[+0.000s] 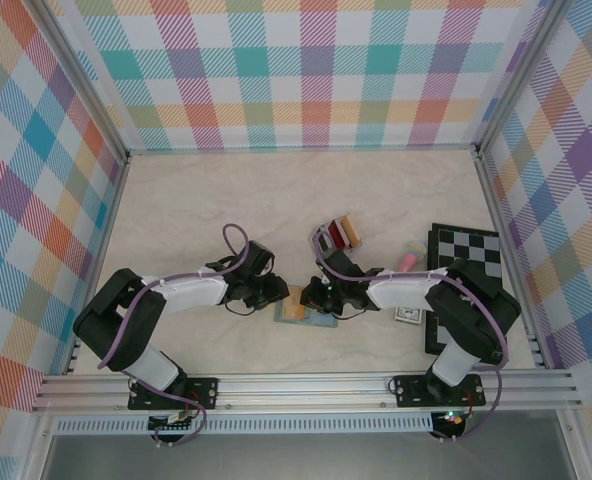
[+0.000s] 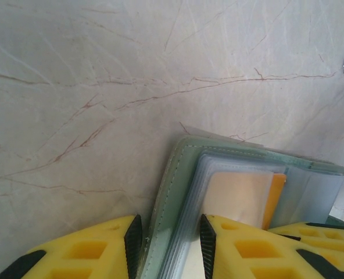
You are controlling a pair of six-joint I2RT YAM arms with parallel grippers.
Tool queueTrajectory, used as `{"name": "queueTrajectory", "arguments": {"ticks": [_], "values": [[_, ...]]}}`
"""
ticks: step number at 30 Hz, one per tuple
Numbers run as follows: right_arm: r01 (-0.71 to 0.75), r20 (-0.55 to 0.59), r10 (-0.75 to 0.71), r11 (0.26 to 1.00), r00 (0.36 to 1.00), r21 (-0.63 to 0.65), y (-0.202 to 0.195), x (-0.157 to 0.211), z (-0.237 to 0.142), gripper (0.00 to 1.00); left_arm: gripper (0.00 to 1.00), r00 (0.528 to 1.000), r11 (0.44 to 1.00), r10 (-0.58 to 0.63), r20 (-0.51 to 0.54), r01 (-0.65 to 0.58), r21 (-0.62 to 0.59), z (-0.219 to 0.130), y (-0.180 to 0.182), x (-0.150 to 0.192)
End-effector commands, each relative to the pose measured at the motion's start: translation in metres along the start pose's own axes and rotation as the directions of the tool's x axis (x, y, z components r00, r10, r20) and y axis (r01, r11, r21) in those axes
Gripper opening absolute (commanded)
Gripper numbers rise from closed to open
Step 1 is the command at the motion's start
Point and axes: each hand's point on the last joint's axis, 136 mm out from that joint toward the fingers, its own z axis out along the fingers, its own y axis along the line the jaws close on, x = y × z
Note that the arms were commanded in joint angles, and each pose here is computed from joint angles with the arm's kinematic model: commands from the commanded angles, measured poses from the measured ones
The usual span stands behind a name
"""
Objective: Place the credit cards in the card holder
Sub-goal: Insert the credit card into the card slot.
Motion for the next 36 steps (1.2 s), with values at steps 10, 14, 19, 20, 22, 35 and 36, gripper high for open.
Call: {"name": "queueTrajectory", "arguments": {"ticks": [10, 14, 19, 20, 22, 35, 36], "values": [[-0.003, -0.023, 0.001, 0.996, 1.000, -0.090, 0.033, 0.002, -0.005, 0.19, 0.35, 0.998, 0.998, -0.063, -0.004, 0.063, 0.026, 0.004, 0.004, 0.007], [0.035, -0.038, -0.040, 0.992, 0.998, -0.119, 0.042, 0.001, -0.014, 0.22, 0.35, 0.995, 0.992, -0.104, -0.008, 0.104, 0.074, 0.004, -0.003, 0.008], [0.076, -0.004, -0.076, 0.997, 0.997, 0.001, 0.029, -0.005, -0.030, 0.33, 0.36, 0.994, 0.992, -0.106, 0.021, 0.104, 0.070, -0.003, -0.003, 0.004], [0.091, 0.012, -0.091, 0.995, 0.996, 0.032, 0.026, -0.010, -0.038, 0.35, 0.36, 0.994, 0.993, -0.103, 0.030, 0.101, 0.066, -0.005, -0.002, 0.004], [0.128, 0.037, -0.134, 0.983, 0.990, 0.130, 0.018, -0.020, -0.057, 0.38, 0.40, 0.995, 0.994, -0.095, 0.044, 0.092, 0.056, -0.009, -0.002, 0.001], [0.325, 0.129, -0.423, 0.829, 0.897, 0.454, 0.020, -0.109, -0.150, 0.47, 0.48, 0.992, 0.999, 0.040, 0.119, -0.040, -0.008, -0.033, -0.030, -0.032], [0.322, 0.135, -0.427, 0.822, 0.894, 0.470, 0.018, -0.119, -0.153, 0.46, 0.48, 0.993, 0.999, 0.041, 0.115, -0.040, -0.009, -0.031, -0.032, -0.037]]}}
